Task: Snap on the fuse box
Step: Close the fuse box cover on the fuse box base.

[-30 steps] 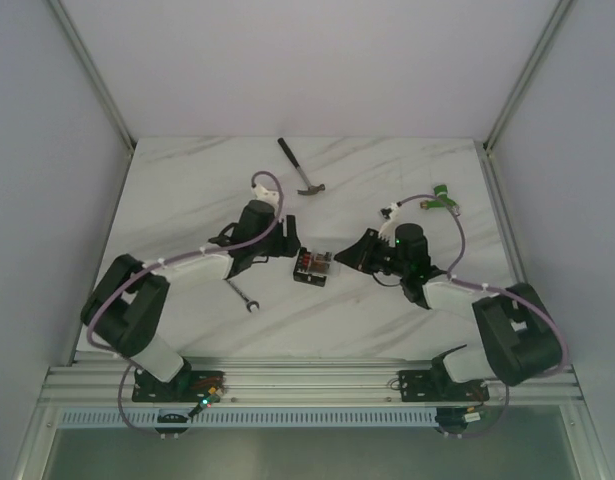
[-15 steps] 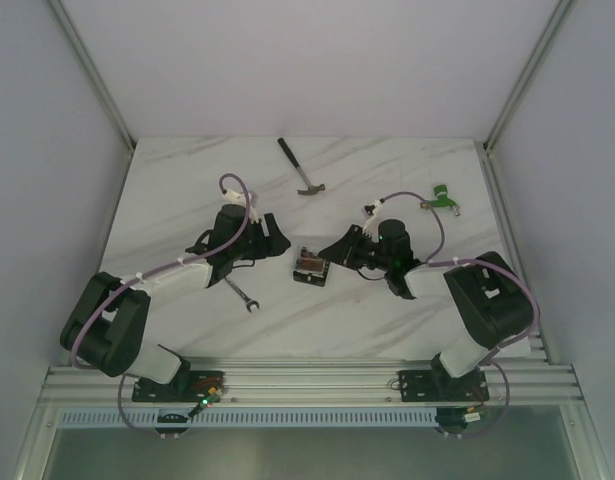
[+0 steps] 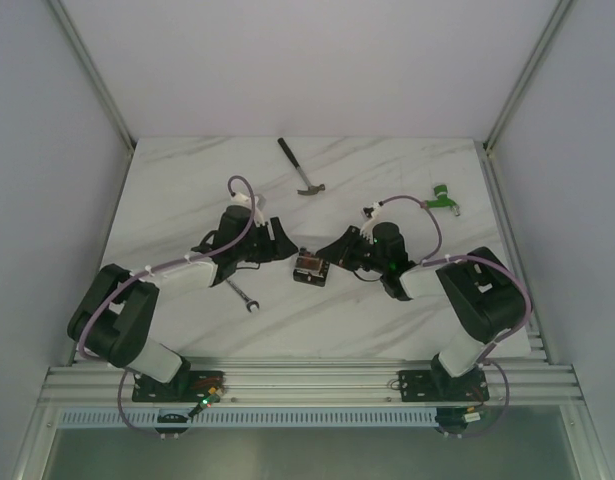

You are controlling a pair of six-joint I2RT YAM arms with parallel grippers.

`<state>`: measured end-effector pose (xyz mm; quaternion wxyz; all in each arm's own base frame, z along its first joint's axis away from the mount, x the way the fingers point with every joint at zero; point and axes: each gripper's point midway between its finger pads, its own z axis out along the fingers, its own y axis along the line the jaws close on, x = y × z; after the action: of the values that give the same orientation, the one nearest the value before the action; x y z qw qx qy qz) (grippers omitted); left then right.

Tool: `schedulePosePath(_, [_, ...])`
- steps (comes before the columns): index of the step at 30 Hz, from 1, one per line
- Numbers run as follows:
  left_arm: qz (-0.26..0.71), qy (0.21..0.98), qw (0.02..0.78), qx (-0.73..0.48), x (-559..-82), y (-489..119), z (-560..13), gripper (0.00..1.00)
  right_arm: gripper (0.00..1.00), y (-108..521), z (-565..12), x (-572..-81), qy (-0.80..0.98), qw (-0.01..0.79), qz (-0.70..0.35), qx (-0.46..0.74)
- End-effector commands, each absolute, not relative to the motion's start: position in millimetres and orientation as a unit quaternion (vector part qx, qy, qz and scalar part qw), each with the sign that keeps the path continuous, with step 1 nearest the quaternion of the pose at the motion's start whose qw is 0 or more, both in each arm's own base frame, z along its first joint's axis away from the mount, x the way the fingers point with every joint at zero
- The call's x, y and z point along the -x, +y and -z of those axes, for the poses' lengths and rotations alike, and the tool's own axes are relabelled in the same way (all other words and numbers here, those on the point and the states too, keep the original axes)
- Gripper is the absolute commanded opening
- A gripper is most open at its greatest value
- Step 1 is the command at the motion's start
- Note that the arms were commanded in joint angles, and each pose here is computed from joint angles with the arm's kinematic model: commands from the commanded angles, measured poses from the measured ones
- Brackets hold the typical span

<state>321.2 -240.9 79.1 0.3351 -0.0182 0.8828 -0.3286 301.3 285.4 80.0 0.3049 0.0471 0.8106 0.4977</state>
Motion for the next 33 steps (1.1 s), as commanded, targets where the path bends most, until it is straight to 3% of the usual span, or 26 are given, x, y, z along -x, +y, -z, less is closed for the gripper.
schedulePosePath(1, [0.350,0.876,0.332,0.001,-320.6,-255.2,-83.8,0.72,0.00,282.2,-86.1,-307.4,0.801,0.334,-0.494,-0.057])
schedulePosePath(8, [0.347,0.882,0.320,-0.013,-315.2,-263.6,-74.8,0.65,0.01,278.4,-74.3,-300.9,0.815,0.319,-0.481,-0.057])
schedulePosePath(16, [0.332,0.890,0.312,-0.028,-310.8,-267.4,-65.9,0.61,0.27,279.1,-67.5,-293.3,0.827,0.300,-0.473,-0.053])
schedulePosePath(17, [0.325,0.893,0.310,-0.031,-310.0,-268.3,-63.1,0.60,0.35,276.2,-65.6,-292.2,0.836,0.301,-0.456,-0.050])
schedulePosePath(24, [0.310,0.899,0.308,-0.038,-308.8,-268.4,-58.1,0.57,0.46,267.8,-66.1,-292.5,0.858,0.306,-0.411,-0.038])
schedulePosePath(33, [0.303,0.901,0.309,-0.042,-306.7,-270.3,-58.5,0.57,0.53,254.7,-70.9,-292.3,0.871,0.325,-0.368,-0.039])
